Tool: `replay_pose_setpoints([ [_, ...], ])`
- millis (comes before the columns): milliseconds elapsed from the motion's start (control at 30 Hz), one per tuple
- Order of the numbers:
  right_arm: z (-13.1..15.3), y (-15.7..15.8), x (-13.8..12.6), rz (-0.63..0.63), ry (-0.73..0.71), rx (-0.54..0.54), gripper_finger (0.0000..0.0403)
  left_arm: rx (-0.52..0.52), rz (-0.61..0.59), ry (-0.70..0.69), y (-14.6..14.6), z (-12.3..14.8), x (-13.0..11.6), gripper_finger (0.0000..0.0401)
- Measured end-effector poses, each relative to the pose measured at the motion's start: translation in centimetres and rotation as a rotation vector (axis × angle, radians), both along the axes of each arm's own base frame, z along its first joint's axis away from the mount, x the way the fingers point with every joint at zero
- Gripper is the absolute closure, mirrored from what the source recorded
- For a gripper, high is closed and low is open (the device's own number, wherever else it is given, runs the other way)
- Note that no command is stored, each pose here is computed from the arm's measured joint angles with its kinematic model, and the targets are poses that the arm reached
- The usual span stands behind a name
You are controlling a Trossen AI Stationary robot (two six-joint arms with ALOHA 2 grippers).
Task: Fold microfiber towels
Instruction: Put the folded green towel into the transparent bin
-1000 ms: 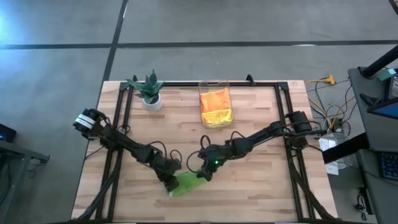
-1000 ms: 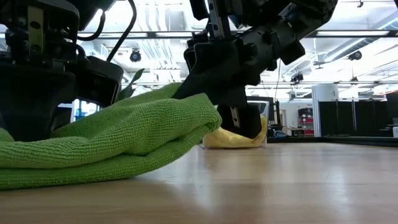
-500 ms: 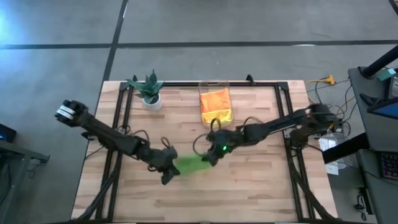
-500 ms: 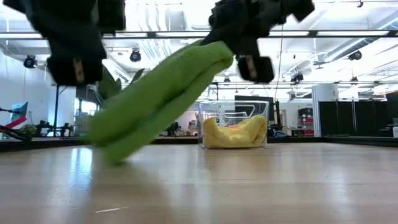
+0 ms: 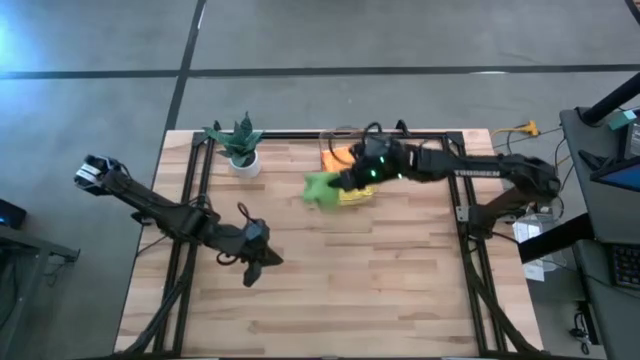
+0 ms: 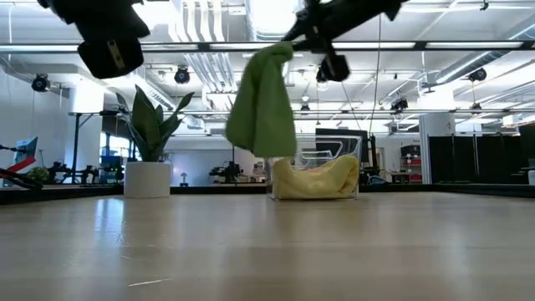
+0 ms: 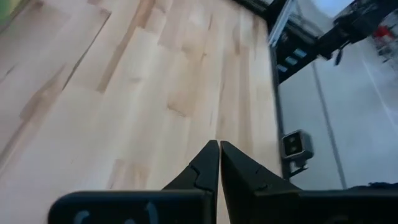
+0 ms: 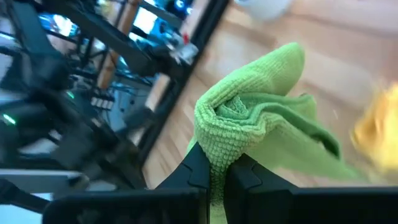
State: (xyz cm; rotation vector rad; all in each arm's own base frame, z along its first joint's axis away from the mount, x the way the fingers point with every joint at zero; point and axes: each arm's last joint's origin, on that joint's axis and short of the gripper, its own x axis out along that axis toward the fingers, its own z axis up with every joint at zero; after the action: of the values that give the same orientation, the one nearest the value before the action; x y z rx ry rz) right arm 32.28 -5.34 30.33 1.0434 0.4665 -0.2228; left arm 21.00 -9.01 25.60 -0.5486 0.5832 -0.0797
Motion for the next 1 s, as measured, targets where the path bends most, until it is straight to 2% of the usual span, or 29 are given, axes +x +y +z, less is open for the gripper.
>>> replay_pose_setpoints([
  [200, 1.9, -3.7, 3.4, 0.053, -0.045, -0.041, 0.0394, 0.025, -0.014, 0.073, -0.2, -1.2, 0.4, 0.0401],
  [433, 0.6, -6.5, 6.5, 0.171, 0.163, -0.048, 0.0392, 0.018, -0.08, 0.13, -0.2, -2.0, 0.9, 0.0401],
  [600, -0.3, -7.3, 6.0, 0.224, 0.342, -0.054, 0.0392, 0.045, -0.068, 0.124, 0.8, -1.6, 0.5, 0.0401],
  [833, -0.8, -7.6, 3.9, 0.181, 0.502, -0.071, 0.0391, 0.049, -0.054, 0.125, 1.2, -1.6, 0.5, 0.0401],
  [1000, -1.2, -7.5, 2.4, 0.195, 0.644, -0.092, 0.039, 0.046, -0.045, 0.119, 1.4, -1.5, 0.7, 0.0401],
])
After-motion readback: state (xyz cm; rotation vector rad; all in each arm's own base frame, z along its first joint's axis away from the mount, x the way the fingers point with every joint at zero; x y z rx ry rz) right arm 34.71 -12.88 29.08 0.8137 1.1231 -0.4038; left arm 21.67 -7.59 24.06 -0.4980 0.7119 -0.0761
